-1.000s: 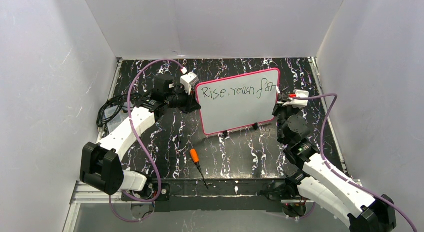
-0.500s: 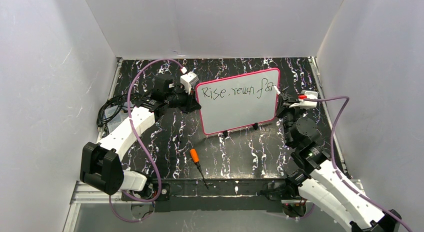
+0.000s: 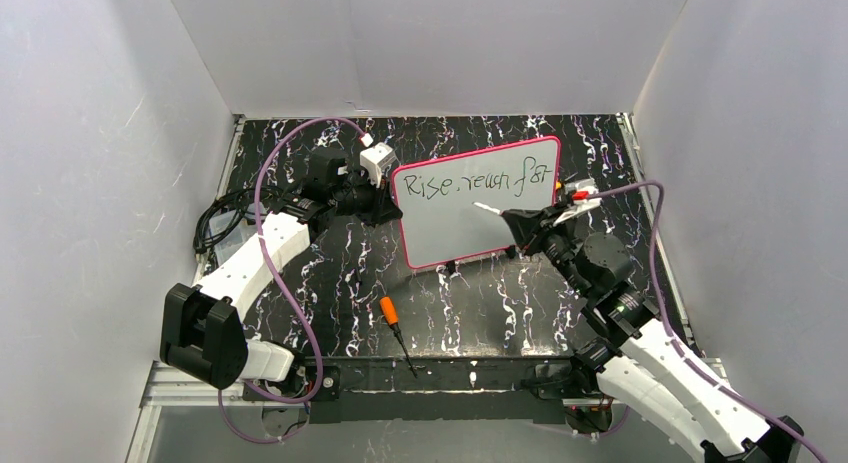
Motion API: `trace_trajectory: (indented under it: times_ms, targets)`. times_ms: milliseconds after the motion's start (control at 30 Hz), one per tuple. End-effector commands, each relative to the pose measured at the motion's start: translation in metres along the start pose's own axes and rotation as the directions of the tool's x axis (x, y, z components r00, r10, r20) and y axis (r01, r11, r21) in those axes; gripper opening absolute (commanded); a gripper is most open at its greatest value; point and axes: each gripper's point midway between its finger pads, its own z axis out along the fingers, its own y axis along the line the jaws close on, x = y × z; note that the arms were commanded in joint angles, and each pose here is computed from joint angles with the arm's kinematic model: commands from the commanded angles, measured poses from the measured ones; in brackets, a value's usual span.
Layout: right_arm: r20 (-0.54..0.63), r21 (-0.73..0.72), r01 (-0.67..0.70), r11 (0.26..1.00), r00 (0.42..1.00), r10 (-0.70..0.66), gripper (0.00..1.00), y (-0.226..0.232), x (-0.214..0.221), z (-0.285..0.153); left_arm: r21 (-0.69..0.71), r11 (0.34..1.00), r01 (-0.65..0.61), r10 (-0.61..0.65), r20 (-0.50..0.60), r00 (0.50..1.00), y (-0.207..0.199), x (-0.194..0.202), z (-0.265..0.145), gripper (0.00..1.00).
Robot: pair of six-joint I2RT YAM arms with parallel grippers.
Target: Write a sentence on the whiteboard
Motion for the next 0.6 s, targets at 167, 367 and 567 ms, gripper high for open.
trace_trajectory:
  times_ms: [167, 367, 567]
  targets:
    - [0.032, -0.165, -0.091, 0.982, 0.995, 0.097, 0.01, 0.051, 0.022, 0.01, 0.028, 1.0, 0.012, -0.012, 0.013, 1.0, -0.009, -0.01, -0.006, 0.0]
    - [0.087, -0.159, -0.033, 0.987, 0.995, 0.047, 0.01, 0.084, 0.034, 0.015, 0.025, 1.0, 0.016, -0.016, 0.003, 1.0, -0.007, -0.007, -0.004, 0.0]
    - [0.118, -0.14, -0.036, 0.99, 0.992, 0.053, 0.01, 0.091, 0.041, 0.024, 0.024, 1.0, 0.014, -0.014, 0.0, 1.0, -0.006, -0.007, -0.003, 0.0]
